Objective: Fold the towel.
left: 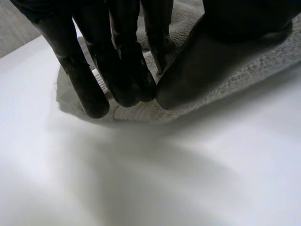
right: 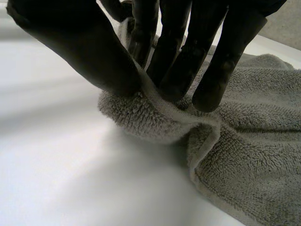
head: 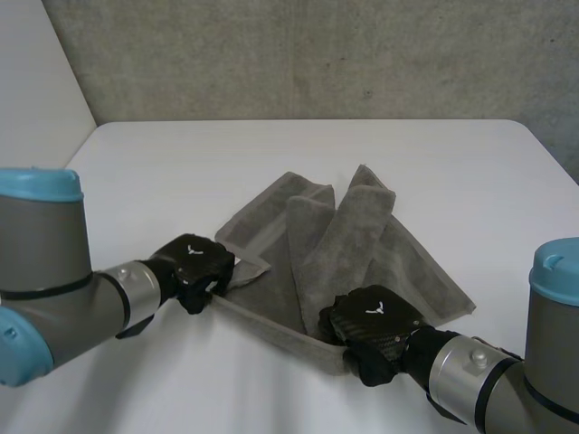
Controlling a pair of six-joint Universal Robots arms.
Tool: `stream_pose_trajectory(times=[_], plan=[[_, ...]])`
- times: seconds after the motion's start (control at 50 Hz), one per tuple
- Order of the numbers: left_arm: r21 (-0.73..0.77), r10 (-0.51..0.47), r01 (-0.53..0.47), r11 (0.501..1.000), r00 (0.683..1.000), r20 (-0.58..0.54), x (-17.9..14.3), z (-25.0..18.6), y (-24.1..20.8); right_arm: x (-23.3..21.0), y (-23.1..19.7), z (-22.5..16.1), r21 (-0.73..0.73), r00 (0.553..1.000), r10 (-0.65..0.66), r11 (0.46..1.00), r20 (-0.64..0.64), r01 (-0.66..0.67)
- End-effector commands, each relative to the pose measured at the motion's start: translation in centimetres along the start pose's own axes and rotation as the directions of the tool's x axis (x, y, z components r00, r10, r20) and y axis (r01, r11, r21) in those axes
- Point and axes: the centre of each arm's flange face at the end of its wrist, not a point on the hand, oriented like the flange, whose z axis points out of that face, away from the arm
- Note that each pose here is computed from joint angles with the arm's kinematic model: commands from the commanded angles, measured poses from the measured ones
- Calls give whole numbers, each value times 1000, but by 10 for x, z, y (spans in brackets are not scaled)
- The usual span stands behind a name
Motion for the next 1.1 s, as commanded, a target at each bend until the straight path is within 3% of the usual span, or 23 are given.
stream_pose_trajectory(times=[0.02,0.24,0.68,0.98,1.1], plan=[[19,-71,71,997,997,-13,10,1,5,4,1,6,8,1000,-2,1000,-18,3],[102,-208,200,974,975,72,-25,-5,-18,23,22,30,-22,995,7,1000,-101,-9],[122,-245,229,966,960,139,-51,-20,-23,28,24,34,-6,992,26,1000,-122,-27],[144,-340,319,937,927,161,-68,-23,-25,26,29,41,-24,993,34,999,-111,-37],[180,-354,325,928,922,158,-68,-32,-35,39,8,37,40,986,40,999,-164,-33]])
